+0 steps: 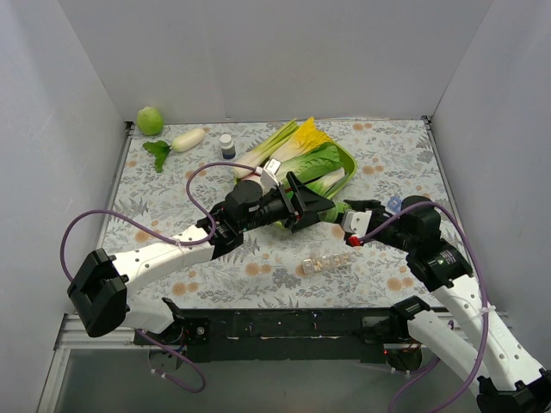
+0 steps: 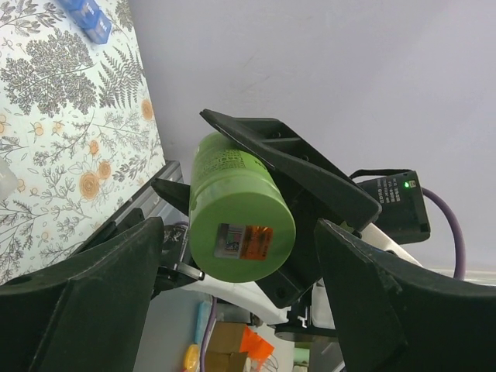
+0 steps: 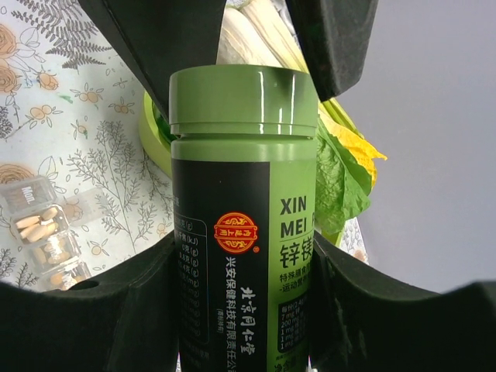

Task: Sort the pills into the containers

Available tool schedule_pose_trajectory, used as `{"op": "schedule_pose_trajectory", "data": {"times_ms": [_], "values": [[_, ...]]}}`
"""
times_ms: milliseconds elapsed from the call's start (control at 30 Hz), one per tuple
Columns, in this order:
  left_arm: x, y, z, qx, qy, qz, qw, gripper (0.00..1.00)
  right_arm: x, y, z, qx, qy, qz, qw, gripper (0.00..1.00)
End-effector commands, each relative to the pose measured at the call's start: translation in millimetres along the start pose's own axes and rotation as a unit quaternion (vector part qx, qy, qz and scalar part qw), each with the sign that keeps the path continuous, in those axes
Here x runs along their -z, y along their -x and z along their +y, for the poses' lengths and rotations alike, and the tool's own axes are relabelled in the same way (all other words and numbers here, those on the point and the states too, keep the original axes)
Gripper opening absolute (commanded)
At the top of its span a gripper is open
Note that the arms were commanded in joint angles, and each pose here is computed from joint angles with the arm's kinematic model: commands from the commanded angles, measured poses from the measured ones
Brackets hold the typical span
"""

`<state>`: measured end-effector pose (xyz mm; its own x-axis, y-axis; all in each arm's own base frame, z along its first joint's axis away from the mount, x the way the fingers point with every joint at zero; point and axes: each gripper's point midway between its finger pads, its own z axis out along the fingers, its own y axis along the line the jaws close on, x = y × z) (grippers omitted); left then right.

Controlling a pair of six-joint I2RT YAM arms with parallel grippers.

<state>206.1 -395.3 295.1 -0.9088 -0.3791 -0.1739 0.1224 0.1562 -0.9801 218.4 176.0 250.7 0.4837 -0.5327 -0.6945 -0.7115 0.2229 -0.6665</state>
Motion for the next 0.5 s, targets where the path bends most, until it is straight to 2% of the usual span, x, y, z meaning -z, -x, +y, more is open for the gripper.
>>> {"op": "schedule_pose_trajectory", "data": {"times_ms": [0, 67, 100, 300, 333, 433, 467], "values": [[9.8, -6.3, -27.6, 0.02, -0.036, 0.017, 0.999, 0.78, -0.3, 12.9, -14.3, 0.004, -0.024, -0.019, 1.0, 0.01], [11.5, -8.0, -24.8, 0.018, -0.034, 0.019, 0.999, 0.77, -0.8, 13.0, -13.0, -0.001, -0.021, -0.02, 1.0, 0.01], [11.5, -7.6, -23.5, 0.017, -0.033, 0.019, 0.999, 0.69, -1.3, 11.9, -11.9, -0.005, -0.02, -0.019, 1.0, 0.01], [9.5, -12.7, -18.9, -0.021, -0.029, 0.034, 0.999, 0.45, -3.3, 13.9, -3.5, -0.039, -0.001, -0.025, 0.999, 0.01], [8.3, -13.8, -15.3, -0.038, -0.025, 0.038, 0.998, 0.36, -3.6, 15.1, -3.4, -0.046, 0.001, -0.027, 0.999, 0.01], [6.7, -19.4, -10.3, -0.087, -0.03, 0.056, 0.994, 0.22, -4.9, 20.0, 4.2, -0.079, 0.02, -0.037, 0.996, 0.01], [8.5, -24.2, -8.0, -0.123, -0.037, 0.07, 0.989, 0.14, -5.1, 23.3, 9.2, -0.091, 0.034, -0.044, 0.994, 0.01]]}}
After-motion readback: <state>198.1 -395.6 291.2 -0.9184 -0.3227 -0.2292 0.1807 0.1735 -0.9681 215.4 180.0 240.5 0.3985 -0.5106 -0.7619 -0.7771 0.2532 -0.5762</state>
